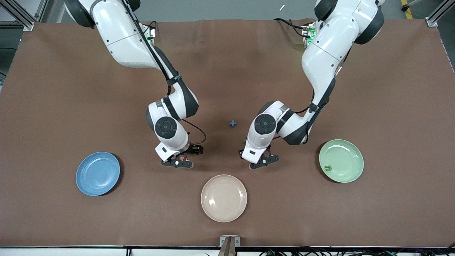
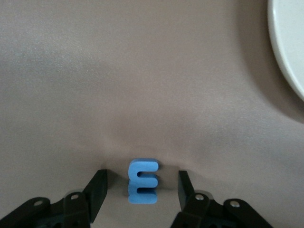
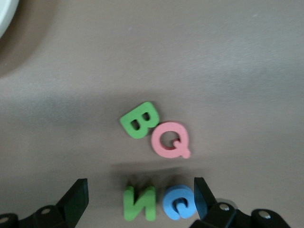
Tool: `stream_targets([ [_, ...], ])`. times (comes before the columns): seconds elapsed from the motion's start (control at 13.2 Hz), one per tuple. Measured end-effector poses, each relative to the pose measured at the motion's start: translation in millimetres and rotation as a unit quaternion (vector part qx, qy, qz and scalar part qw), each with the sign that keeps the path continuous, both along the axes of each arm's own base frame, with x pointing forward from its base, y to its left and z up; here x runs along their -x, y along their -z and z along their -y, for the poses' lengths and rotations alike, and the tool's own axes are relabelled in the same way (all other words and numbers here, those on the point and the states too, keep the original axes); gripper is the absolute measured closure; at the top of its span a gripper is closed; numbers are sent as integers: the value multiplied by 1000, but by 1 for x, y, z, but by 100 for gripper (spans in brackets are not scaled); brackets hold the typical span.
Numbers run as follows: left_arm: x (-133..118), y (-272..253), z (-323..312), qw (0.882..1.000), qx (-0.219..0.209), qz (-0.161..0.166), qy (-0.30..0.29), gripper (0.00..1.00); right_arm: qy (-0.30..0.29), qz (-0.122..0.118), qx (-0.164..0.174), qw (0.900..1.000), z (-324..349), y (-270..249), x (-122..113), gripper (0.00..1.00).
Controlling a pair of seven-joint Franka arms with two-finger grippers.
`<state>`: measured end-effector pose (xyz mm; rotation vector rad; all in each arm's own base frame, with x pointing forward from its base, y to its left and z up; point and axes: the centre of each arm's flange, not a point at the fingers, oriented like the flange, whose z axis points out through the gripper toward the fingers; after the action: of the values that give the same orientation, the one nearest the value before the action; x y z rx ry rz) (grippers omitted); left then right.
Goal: Sort uppercase to blue plate, lowercase to green plate
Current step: 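Grasp the blue E with the left gripper while the right gripper grasps the Q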
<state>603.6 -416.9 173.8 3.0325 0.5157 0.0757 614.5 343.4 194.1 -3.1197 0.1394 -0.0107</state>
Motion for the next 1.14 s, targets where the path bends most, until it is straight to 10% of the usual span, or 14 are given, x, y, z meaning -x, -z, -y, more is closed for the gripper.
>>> stream_targets([
  [0.38, -5, -5, -3, 1000, 3, 1, -15, 73, -59, 33, 3, 998, 30, 5, -22, 2],
  [1.14, -69, -75, -115, 995, -35, -9, -96, 73, -91, 30, 6, 995, 46, 17, -28, 13],
])
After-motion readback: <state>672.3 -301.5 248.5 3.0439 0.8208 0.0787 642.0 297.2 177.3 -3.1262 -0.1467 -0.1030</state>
